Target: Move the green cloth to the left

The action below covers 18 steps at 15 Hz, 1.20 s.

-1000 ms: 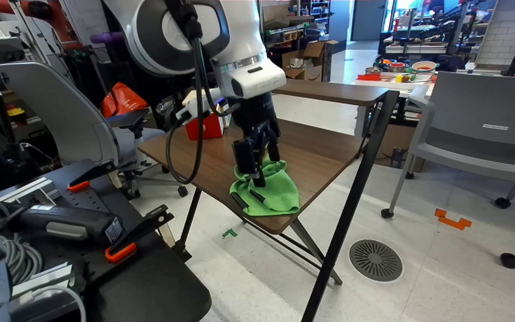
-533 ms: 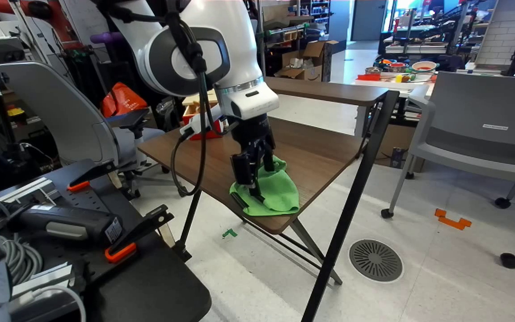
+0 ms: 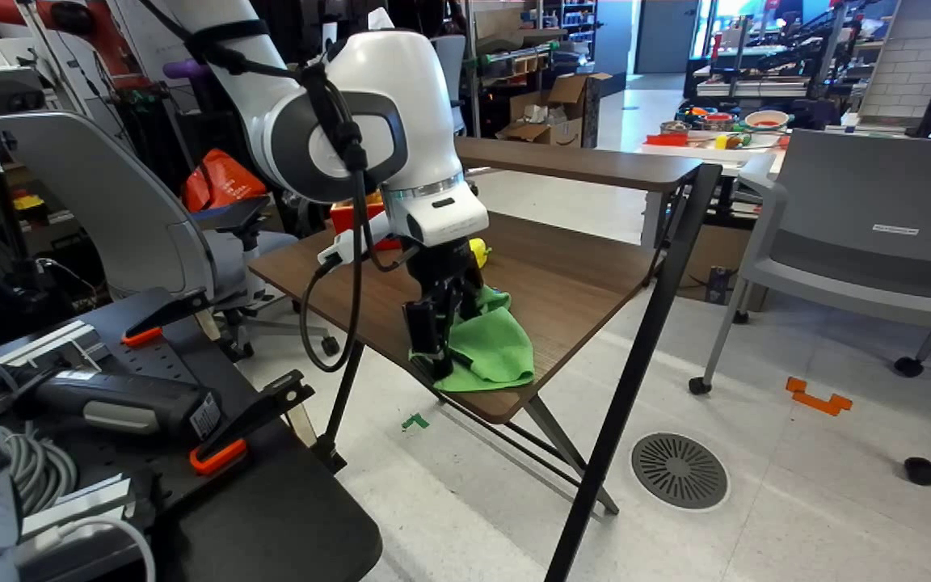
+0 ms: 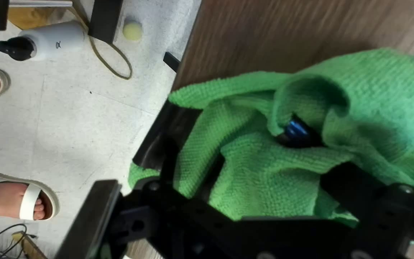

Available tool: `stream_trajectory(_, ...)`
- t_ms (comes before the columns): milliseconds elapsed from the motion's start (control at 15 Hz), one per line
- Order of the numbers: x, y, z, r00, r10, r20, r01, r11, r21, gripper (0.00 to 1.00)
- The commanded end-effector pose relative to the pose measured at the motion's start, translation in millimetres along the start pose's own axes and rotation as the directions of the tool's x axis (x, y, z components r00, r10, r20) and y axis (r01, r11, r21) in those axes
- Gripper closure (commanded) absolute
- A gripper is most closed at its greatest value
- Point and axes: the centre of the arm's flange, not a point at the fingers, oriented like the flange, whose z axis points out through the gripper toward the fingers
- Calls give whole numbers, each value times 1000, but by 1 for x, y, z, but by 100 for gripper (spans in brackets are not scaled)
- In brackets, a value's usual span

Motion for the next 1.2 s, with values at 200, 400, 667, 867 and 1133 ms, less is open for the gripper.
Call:
stream_trajectory(200, -37, -16, -2, 995, -89, 44, 88, 996, 29, 0)
stream_trajectory(400, -66, -36, -8, 985, -160, 69, 158, 987, 36, 0)
stream_trajectory(667, -118, -62, -13, 958, -272, 97, 268, 962, 46, 0)
stream_trajectory(867, -153, -80, -16, 935, -338, 106, 333, 941, 60, 0)
stream_trajectory(1133, -178, -94, -24, 917, -382, 112, 376, 924, 69, 0)
